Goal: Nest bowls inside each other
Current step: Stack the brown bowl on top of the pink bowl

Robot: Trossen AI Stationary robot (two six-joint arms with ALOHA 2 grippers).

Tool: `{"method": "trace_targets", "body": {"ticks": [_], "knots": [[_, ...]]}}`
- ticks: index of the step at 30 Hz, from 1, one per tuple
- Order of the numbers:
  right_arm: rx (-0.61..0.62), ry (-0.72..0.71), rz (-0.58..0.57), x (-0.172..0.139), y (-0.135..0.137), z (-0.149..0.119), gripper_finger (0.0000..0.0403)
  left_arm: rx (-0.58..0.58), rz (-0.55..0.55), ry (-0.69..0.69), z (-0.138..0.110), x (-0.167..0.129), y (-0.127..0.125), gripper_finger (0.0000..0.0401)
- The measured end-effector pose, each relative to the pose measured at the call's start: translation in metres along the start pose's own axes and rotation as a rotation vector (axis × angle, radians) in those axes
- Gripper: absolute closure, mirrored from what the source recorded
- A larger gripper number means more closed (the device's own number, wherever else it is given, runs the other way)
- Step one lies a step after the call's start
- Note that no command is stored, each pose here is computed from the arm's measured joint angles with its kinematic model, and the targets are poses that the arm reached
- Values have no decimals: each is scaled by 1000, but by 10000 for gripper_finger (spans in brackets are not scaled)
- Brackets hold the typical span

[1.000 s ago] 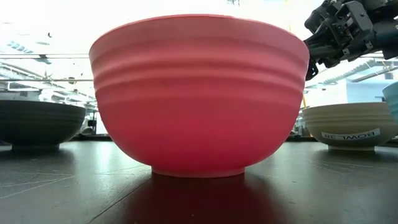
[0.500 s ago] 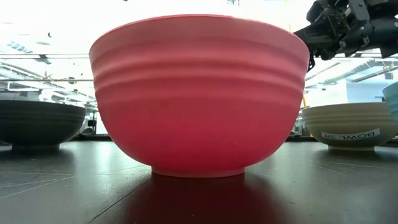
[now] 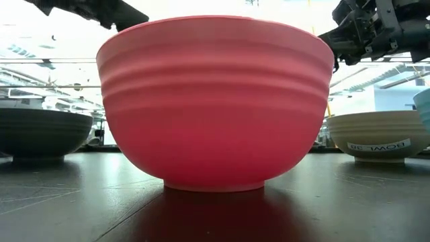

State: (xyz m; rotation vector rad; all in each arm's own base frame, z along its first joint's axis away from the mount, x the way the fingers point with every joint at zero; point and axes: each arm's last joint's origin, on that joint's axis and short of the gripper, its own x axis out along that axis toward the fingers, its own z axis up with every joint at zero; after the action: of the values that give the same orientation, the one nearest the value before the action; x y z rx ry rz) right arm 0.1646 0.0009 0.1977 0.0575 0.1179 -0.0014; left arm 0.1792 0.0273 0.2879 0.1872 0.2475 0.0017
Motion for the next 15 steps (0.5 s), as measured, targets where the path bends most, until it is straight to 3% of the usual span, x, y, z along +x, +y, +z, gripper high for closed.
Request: {"method": "trace_targets", "body": {"ticks": [5,10,15], "knots": [[-19,77,-82,3,-4,20,174,-12,14,-83,-28,-16,-4,141],[-62,331,-321,-5,-14,47,174,-50,54,-114,-48,-27,-7,141],[44,522,-427,-20,-21,53,174,-76,59,-128,-56,-32,-8,141]]}}
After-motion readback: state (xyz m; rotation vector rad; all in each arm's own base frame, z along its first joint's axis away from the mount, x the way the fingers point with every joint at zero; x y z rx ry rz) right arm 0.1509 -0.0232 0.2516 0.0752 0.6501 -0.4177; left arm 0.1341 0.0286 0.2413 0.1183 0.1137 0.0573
